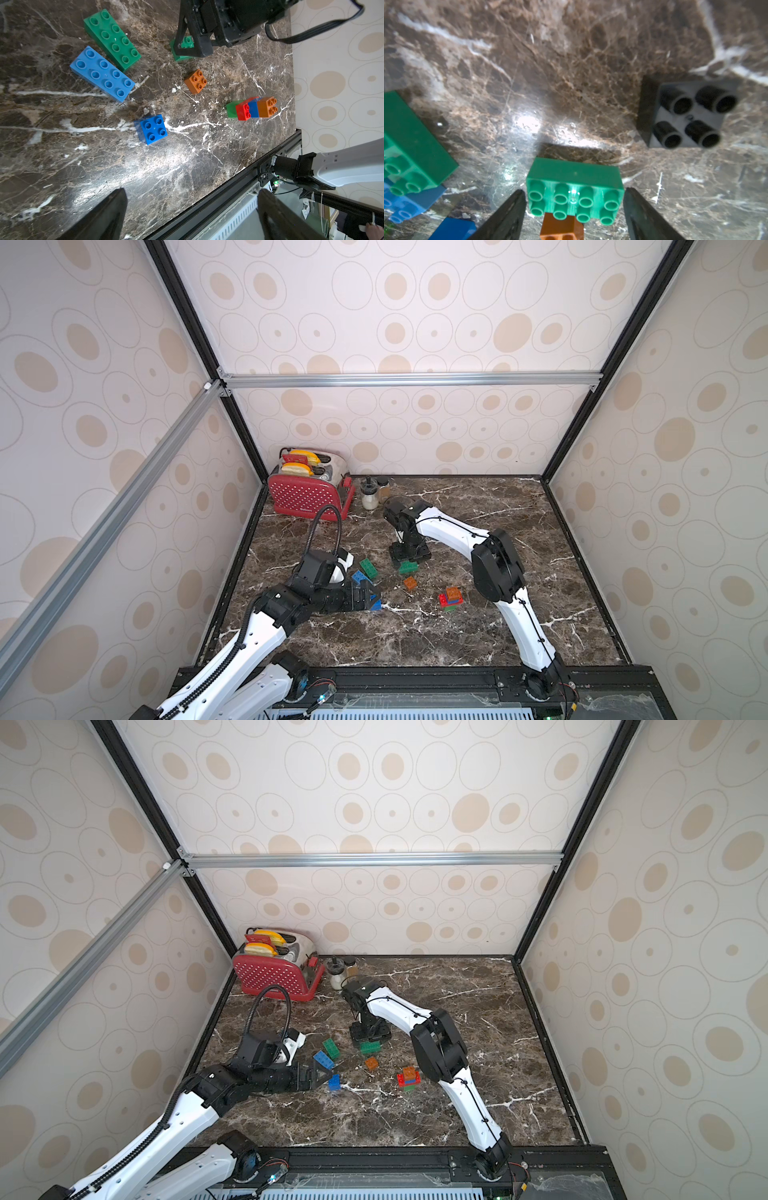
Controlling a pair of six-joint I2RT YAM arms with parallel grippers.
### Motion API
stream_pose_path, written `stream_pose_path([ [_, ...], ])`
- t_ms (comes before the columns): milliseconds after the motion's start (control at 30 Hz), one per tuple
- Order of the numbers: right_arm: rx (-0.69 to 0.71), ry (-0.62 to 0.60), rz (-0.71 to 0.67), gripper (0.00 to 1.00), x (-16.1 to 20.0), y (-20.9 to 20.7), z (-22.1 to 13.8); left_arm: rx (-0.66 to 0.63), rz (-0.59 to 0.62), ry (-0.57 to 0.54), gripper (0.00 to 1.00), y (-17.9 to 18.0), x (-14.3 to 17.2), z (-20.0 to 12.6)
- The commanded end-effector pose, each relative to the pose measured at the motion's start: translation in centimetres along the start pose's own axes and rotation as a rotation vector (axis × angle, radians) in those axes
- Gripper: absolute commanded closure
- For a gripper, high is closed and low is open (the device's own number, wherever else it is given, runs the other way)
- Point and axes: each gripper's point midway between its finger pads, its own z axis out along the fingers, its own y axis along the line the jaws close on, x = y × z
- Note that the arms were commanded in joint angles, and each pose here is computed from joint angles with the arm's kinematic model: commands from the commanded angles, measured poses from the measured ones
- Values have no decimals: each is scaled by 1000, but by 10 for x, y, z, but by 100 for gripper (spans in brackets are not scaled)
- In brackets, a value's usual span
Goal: Assemble the letter f with lego
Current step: Pick up the lego brick from the center of the board.
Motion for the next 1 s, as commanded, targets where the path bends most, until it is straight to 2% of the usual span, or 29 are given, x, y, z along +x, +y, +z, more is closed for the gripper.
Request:
stream_pose_path([
  [0,25,39,5,23,7,-1,10,-10,18,-15,1,2,-3,-3],
  [233,14,49,10,29,8,1,13,-11,17,-11,1,2,-2,-2],
  [467,16,57,9,29,9,3,15,-13,16,-9,1,2,-1,-2],
  [667,13,56,0,38,10,4,12,-13,17,-10,1,3,-2,-1],
  [800,4,32,-26,38,9,7,-6,-12,12,-8,1,4,-2,1],
  [967,-30,-32,-64,38,8,14,-52,-8,10,-4,1,4,-2,5],
])
